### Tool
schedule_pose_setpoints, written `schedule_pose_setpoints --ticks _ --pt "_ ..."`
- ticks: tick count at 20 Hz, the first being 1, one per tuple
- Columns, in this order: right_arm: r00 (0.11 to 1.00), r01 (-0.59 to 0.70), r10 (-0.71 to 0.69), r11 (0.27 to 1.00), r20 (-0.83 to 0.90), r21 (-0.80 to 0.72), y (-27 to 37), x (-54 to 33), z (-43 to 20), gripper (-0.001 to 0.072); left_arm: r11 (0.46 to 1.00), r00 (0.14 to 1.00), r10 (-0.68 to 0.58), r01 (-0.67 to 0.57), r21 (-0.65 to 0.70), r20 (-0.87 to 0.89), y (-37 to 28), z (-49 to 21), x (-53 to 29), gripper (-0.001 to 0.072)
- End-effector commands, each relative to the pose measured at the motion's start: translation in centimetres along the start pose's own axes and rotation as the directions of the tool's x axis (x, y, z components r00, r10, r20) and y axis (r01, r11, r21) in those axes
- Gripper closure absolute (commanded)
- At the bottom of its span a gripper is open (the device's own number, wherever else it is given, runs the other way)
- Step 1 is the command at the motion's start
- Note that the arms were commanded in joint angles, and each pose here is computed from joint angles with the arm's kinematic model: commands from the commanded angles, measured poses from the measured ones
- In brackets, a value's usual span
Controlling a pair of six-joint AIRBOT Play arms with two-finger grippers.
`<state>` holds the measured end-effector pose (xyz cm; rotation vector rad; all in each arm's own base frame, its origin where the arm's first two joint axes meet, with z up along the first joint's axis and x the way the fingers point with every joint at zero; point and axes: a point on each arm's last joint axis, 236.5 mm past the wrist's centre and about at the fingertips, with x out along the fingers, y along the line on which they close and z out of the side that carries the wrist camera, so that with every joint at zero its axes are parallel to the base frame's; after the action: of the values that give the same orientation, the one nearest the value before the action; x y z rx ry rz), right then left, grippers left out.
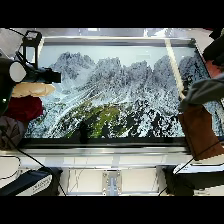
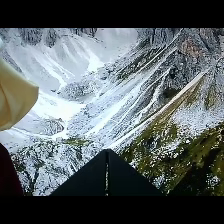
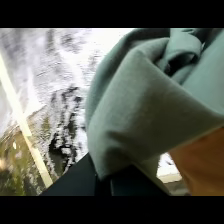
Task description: Fold the shirts.
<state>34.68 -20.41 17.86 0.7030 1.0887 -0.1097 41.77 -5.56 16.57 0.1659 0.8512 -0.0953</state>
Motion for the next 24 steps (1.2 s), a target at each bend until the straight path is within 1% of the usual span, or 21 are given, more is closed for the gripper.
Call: schedule_pose_setpoints --ticks 1,4,8,9,10,11,12,13,15,16,17,18,19,20,21,22,23,24 --pt "0.997 0.065 -0.071 0.976 0.020 0.209 -9.1 -3.8 -3.9 0.0696 1.000 1.000 -0.002 0.002 -0.011 0.001 0.0 0.0 0.0 0.0697" --pt "0.999 0.036 -0.022 0.918 -0.041 0.395 -13.2 -1.6 -8.3 0.0695 0.998 1.000 -0.002 0.002 -0.063 0.000 -0.1 0.0 0.0 0.0697" --pt "0.981 0.082 0.018 0.865 -0.193 0.494 -15.8 3.2 -14.1 0.0693 0.996 1.000 -0.019 0.019 -0.088 -0.003 -0.4 -0.1 0.0 0.0698" --pt "0.974 0.076 0.045 0.856 -0.220 0.511 -15.6 4.0 -15.2 0.0654 0.996 1.000 -0.025 0.024 -0.091 -0.004 -0.6 -0.1 0.0 0.0698" --pt "0.972 0.066 0.063 0.852 -0.226 0.519 -15.3 4.3 -15.6 0.0557 0.995 0.999 -0.037 0.037 -0.097 -0.003 -0.9 -0.1 0.0 0.0698" --pt "0.976 0.033 0.084 0.857 -0.203 0.514 -14.3 4.0 -15.1 0.0431 0.994 0.999 -0.043 0.042 -0.100 -0.003 -1.0 -0.1 0.0 0.0698" --pt "0.984 -0.013 0.101 0.866 -0.149 0.500 -13.2 3.3 -13.8 0.0359 0.994 0.999 -0.043 0.043 -0.100 -0.003 -1.0 -0.1 0.0 0.0698" --pt "0.990 -0.070 0.120 0.879 -0.078 0.471 -11.7 2.1 -12.1 0.0321 0.994 0.999 -0.043 0.042 -0.100 -0.004 -1.0 -0.1 0.0 0.0698" --pt "0.976 -0.211 0.176 0.910 0.128 0.356 -7.7 -1.5 -7.0 0.0321 0.994 0.999 -0.043 0.042 -0.099 -0.004 -1.0 -0.1 0.0 0.0697" --pt "0.939 -0.303 0.239 0.916 0.248 0.263 -4.5 -3.8 -4.2 0.0322 0.994 0.999 -0.043 0.042 -0.100 -0.004 -1.0 -0.1 0.0 0.0697" --pt "0.884 -0.394 0.326 0.906 0.336 0.157 -0.6 -6.0 -2.1 0.0322 0.994 0.999 -0.043 0.042 -0.100 -0.004 -1.0 -0.1 0.0 0.0698" --pt "0.829 -0.457 0.407 0.889 0.384 0.044 3.2 -7.7 -0.9 0.0322 0.994 0.999 -0.043 0.042 -0.100 -0.004 -1.0 -0.1 0.0 0.0698" --pt "0.786 -0.496 0.485 0.865 0.382 -0.078 7.3 -8.6 -0.6 0.0323 0.994 0.999 -0.043 0.042 -0.100 -0.004 -1.0 -0.1 0.0 0.0697" --pt "0.774 -0.511 0.537 0.843 0.335 -0.170 10.7 -8.4 -1.4 0.0328 0.994 0.999 -0.043 0.042 -0.100 -0.004 -1.0 -0.1 0.0 0.0698" --pt "0.783 -0.512 0.569 0.819 0.252 -0.257 14.1 -7.3 -3.0 0.0331 0.994 0.999 -0.043 0.042 -0.100 -0.005 -1.0 -0.1 0.0 0.0698" --pt "0.806 -0.500 0.569 0.802 0.163 -0.326 16.5 -5.6 -4.8 0.0332 0.994 0.999 -0.043 0.042 -0.099 -0.006 -1.0 -0.1 0.1 0.0698" --pt "0.844 -0.468 0.532 0.792 0.068 -0.392 18.4 -3.3 -6.9 0.0335 0.994 0.999 -0.043 0.042 -0.100 -0.009 -1.0 -0.2 0.1 0.0697" --pt "0.877 -0.437 0.480 0.787 -0.014 -0.435 19.6 -1.2 -8.8 0.0393 0.994 0.999 -0.043 0.041 -0.100 -0.022 -1.0 -0.5 0.1 0.0697"
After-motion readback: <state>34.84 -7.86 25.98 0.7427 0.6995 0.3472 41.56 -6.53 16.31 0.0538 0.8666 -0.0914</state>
